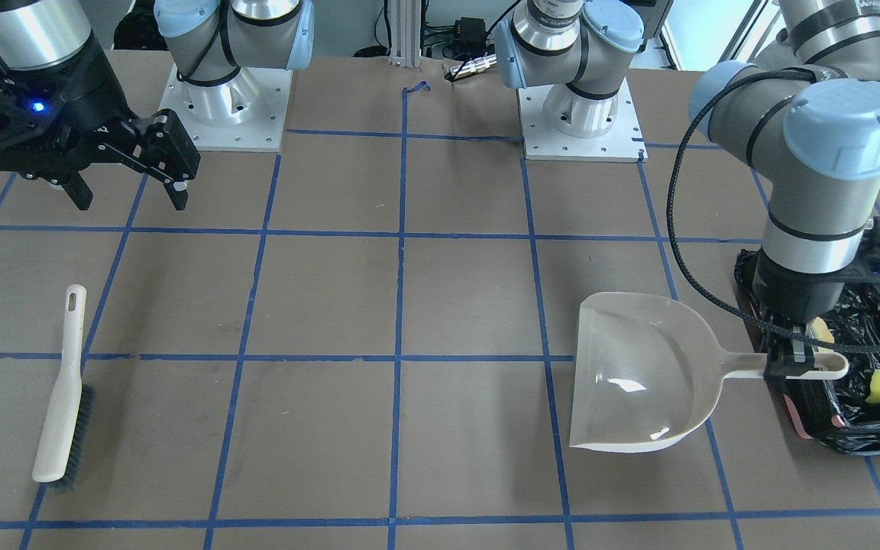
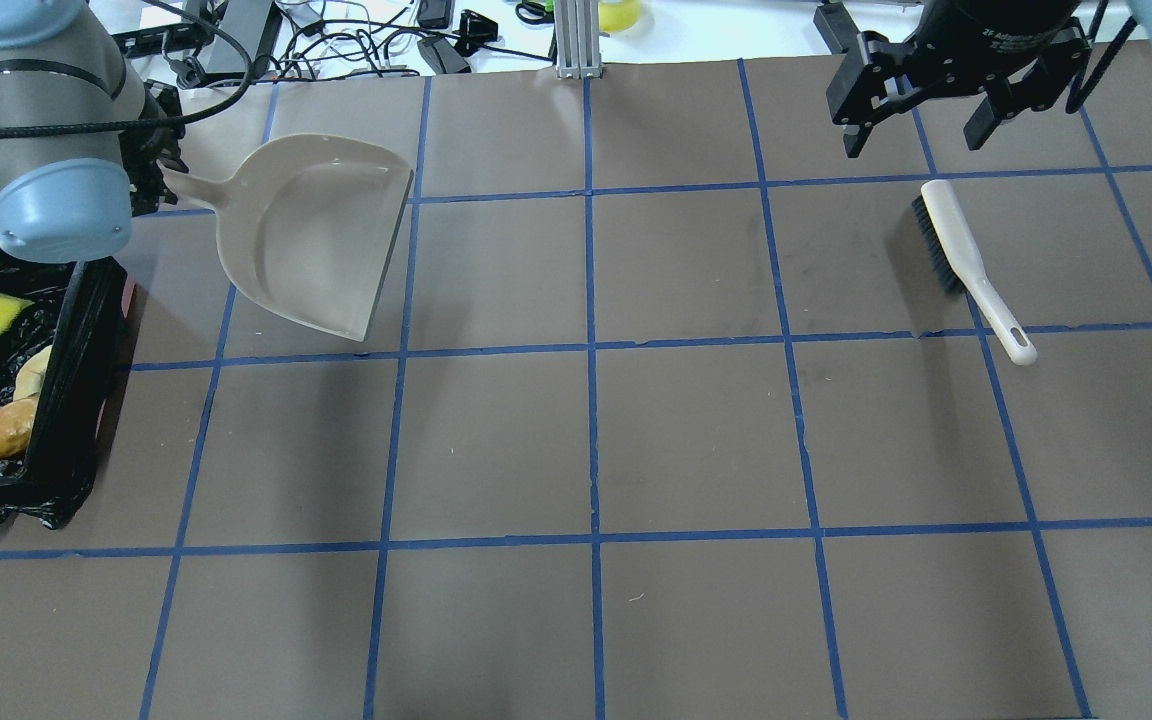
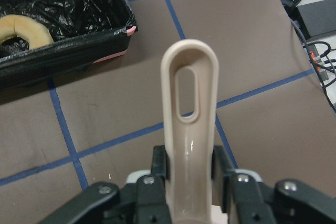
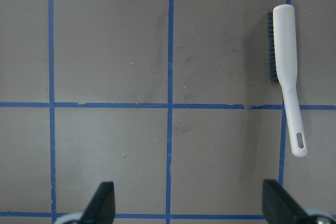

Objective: Sweep and dump trash into bin
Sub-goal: 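Bring the emptied dustpan back down onto the table with the left gripper, then set the dustpan flat on the table with the left gripper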

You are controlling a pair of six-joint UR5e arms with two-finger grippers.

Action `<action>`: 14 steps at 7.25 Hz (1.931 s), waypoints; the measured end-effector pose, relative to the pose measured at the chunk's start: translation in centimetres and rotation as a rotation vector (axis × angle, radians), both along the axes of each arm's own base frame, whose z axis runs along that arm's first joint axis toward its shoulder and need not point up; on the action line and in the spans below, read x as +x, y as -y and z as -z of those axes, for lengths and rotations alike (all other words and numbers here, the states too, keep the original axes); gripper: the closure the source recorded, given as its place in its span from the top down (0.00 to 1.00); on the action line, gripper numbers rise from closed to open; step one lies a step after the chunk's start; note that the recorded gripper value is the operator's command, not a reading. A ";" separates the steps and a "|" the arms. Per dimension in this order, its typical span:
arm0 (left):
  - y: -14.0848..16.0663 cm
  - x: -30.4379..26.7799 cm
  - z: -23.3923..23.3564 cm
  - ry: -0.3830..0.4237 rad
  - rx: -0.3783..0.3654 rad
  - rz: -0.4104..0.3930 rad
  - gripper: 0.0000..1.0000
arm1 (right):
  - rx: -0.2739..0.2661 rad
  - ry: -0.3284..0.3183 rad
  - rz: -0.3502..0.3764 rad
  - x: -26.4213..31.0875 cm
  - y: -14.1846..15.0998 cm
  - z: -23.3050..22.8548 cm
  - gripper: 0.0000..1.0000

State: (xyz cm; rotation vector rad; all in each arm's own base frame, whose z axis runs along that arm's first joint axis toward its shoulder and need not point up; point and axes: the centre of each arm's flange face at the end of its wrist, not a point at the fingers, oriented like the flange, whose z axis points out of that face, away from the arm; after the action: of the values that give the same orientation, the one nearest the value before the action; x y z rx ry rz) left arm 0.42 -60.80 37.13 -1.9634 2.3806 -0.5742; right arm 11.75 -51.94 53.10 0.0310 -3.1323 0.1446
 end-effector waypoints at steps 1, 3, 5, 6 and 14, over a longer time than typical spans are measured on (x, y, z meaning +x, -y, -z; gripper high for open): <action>0.6 -0.5 1.8 -0.054 0.016 -0.031 0.00 | 0.000 0.000 0.000 0.0 0.0 0.0 1.00; 2.1 -0.5 4.6 -0.095 0.044 -0.072 0.00 | 0.000 0.001 0.000 0.0 0.0 0.0 1.00; 4.2 -0.2 6.5 -0.107 0.056 -0.093 0.00 | 0.000 0.001 0.000 0.0 0.0 0.0 1.00; 5.3 0.0 7.7 -0.111 0.067 -0.100 0.00 | -0.001 0.001 0.000 0.0 0.0 -0.1 1.00; 8.0 0.1 13.3 -0.176 0.116 -0.178 0.21 | -0.001 0.001 0.001 0.0 -0.1 -0.1 1.00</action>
State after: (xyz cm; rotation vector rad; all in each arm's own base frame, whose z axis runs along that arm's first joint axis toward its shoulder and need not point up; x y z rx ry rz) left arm 0.53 -68.75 23.79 -2.2254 2.2375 -0.2608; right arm 11.76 -51.85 53.19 0.0287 -3.1329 0.1466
